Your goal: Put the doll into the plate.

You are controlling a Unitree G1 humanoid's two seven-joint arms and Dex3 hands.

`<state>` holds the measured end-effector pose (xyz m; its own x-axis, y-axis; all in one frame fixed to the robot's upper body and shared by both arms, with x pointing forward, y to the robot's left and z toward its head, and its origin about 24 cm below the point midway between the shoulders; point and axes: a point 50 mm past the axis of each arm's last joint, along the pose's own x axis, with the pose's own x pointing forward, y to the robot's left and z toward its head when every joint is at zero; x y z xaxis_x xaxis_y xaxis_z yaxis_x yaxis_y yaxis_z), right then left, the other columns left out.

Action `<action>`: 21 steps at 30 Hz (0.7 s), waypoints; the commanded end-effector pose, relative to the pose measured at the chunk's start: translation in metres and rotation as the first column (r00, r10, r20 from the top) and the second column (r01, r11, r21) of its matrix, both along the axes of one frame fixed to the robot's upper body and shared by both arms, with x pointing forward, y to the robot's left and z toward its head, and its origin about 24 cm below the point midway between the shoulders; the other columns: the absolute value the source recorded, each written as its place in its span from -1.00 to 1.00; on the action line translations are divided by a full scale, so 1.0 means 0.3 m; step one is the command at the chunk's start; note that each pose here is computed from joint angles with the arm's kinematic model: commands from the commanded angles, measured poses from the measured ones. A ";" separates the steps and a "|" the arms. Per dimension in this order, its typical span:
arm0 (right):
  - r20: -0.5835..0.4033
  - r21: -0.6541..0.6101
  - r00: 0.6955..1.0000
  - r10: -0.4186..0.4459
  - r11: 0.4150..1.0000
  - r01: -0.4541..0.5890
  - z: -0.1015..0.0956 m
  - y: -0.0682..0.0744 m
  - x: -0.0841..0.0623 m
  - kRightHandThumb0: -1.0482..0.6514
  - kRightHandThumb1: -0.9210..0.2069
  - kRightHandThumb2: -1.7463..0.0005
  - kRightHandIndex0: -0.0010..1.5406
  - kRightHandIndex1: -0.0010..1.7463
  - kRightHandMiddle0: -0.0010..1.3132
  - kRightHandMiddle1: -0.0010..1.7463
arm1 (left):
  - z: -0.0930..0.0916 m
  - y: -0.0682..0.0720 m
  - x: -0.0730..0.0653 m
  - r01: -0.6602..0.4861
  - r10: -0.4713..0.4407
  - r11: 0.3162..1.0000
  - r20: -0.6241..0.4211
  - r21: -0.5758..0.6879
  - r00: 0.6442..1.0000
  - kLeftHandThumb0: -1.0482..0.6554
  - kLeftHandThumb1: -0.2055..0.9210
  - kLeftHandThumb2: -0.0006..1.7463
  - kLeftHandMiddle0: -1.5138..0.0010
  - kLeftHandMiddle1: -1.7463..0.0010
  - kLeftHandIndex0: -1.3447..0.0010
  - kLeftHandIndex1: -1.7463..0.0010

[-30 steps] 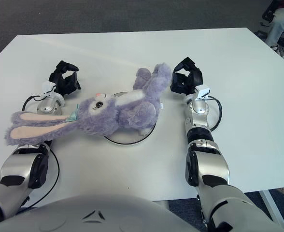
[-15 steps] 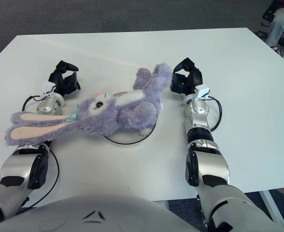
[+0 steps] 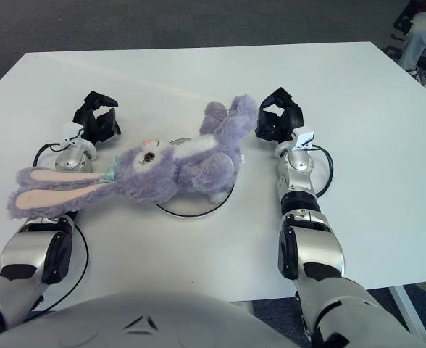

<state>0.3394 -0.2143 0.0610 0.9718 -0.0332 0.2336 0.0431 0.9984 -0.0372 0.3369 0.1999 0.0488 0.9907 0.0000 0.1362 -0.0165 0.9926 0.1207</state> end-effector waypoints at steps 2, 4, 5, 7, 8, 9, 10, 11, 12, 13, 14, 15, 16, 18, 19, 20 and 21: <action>-0.193 0.049 0.981 -0.008 0.999 0.018 -0.190 0.023 -0.103 -0.28 -0.19 -0.29 0.58 1.00 -0.24 1.00 | -0.132 0.012 -0.076 -0.016 0.015 1.000 -0.143 -0.005 0.990 -0.21 0.62 -0.06 -0.26 -1.00 0.52 -1.00; -0.191 0.042 0.982 -0.008 0.999 0.016 -0.189 0.024 -0.104 -0.27 -0.20 -0.29 0.59 1.00 -0.25 1.00 | -0.133 0.013 -0.077 -0.016 0.015 1.000 -0.143 -0.005 0.990 -0.21 0.62 -0.06 -0.26 -1.00 0.52 -1.00; -0.189 0.036 0.982 -0.008 0.999 0.015 -0.189 0.024 -0.105 -0.27 -0.21 -0.28 0.59 1.00 -0.25 1.00 | -0.133 0.013 -0.077 -0.016 0.015 1.000 -0.144 -0.007 0.990 -0.21 0.62 -0.06 -0.26 -1.00 0.52 -1.00; -0.184 0.022 0.983 -0.009 1.000 0.013 -0.188 0.025 -0.107 -0.27 -0.22 -0.27 0.59 1.00 -0.26 1.00 | -0.133 0.013 -0.077 -0.015 0.013 1.000 -0.143 -0.011 0.990 -0.21 0.62 -0.06 -0.25 -1.00 0.52 -1.00; -0.182 0.016 0.983 -0.010 1.000 0.013 -0.187 0.026 -0.108 -0.27 -0.23 -0.27 0.60 1.00 -0.26 1.00 | -0.133 0.013 -0.078 -0.014 0.012 1.000 -0.143 -0.013 0.990 -0.21 0.62 -0.06 -0.25 -1.00 0.52 -1.00; -0.175 0.009 0.985 -0.011 1.000 0.012 -0.185 0.028 -0.110 -0.27 -0.23 -0.27 0.60 1.00 -0.27 1.00 | -0.133 0.014 -0.078 -0.014 0.012 1.000 -0.142 -0.015 0.990 -0.21 0.62 -0.06 -0.25 -1.00 0.52 -1.00; -0.160 0.002 0.987 -0.011 1.000 0.011 -0.180 0.032 -0.115 -0.27 -0.23 -0.26 0.60 1.00 -0.27 1.00 | -0.133 0.014 -0.079 -0.014 0.011 1.000 -0.143 -0.019 0.990 -0.21 0.62 -0.07 -0.24 -1.00 0.52 -1.00; -0.150 -0.002 0.989 -0.010 1.000 0.010 -0.177 0.034 -0.119 -0.27 -0.24 -0.26 0.60 1.00 -0.27 1.00 | -0.133 0.014 -0.079 -0.014 0.011 1.000 -0.143 -0.021 0.990 -0.21 0.62 -0.07 -0.24 -1.00 0.52 -1.00; -0.143 -0.005 0.990 -0.011 1.000 0.010 -0.174 0.036 -0.123 -0.27 -0.25 -0.25 0.60 1.00 -0.28 1.00 | -0.133 0.013 -0.080 -0.013 0.010 1.000 -0.142 -0.022 0.990 -0.21 0.62 -0.07 -0.23 -1.00 0.52 -1.00; -0.135 -0.007 0.991 -0.012 1.000 0.011 -0.172 0.037 -0.128 -0.27 -0.25 -0.25 0.60 1.00 -0.28 1.00 | -0.133 0.013 -0.081 -0.013 0.009 1.000 -0.142 -0.024 0.990 -0.21 0.63 -0.07 -0.23 -1.00 0.52 -1.00; -0.131 -0.009 0.991 -0.013 1.000 0.012 -0.170 0.037 -0.132 -0.27 -0.26 -0.24 0.59 1.00 -0.29 1.00 | -0.133 0.012 -0.081 -0.012 0.009 1.000 -0.141 -0.025 0.990 -0.21 0.63 -0.07 -0.23 -1.00 0.52 -1.00; -0.126 -0.011 0.992 -0.016 1.000 0.015 -0.169 0.037 -0.137 -0.26 -0.26 -0.24 0.59 1.00 -0.29 1.00 | -0.133 0.012 -0.082 -0.011 0.008 1.000 -0.140 -0.027 0.990 -0.21 0.63 -0.07 -0.23 -1.00 0.52 -1.00; -0.120 -0.013 0.993 -0.021 1.000 0.020 -0.167 0.037 -0.143 -0.26 -0.26 -0.24 0.57 1.00 -0.29 1.00 | -0.133 0.011 -0.083 -0.010 0.006 1.000 -0.139 -0.028 0.990 -0.21 0.63 -0.07 -0.23 -1.00 0.53 -1.00; -0.108 -0.015 0.994 -0.035 0.999 0.033 -0.163 0.035 -0.156 -0.26 -0.26 -0.24 0.56 1.00 -0.29 1.00 | -0.132 0.010 -0.084 -0.008 0.004 1.000 -0.136 -0.029 0.991 -0.21 0.63 -0.07 -0.23 -1.00 0.53 -1.00; -0.102 -0.015 0.994 -0.041 0.999 0.040 -0.162 0.034 -0.162 -0.27 -0.25 -0.24 0.56 1.00 -0.28 1.00 | -0.131 0.010 -0.084 -0.008 0.003 1.000 -0.136 -0.030 0.991 -0.21 0.63 -0.07 -0.24 -1.00 0.53 -1.00; -0.091 -0.012 0.994 -0.052 0.999 0.051 -0.159 0.032 -0.170 -0.27 -0.25 -0.25 0.56 1.00 -0.28 1.00 | -0.131 0.009 -0.084 -0.006 0.002 1.000 -0.135 -0.031 0.991 -0.21 0.63 -0.07 -0.24 -1.00 0.53 -1.00; -0.084 -0.009 0.995 -0.060 0.998 0.059 -0.157 0.031 -0.175 -0.27 -0.24 -0.26 0.57 1.00 -0.27 1.00 | -0.130 0.009 -0.084 -0.005 0.000 0.999 -0.134 -0.032 0.991 -0.21 0.63 -0.07 -0.26 -1.00 0.52 -1.00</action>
<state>0.3268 -0.2113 0.0739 0.9414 -0.0447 0.3344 0.0725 0.9948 -0.0713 0.3381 0.1991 0.0552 0.9864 -0.0041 0.1642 -0.0144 0.9937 0.1115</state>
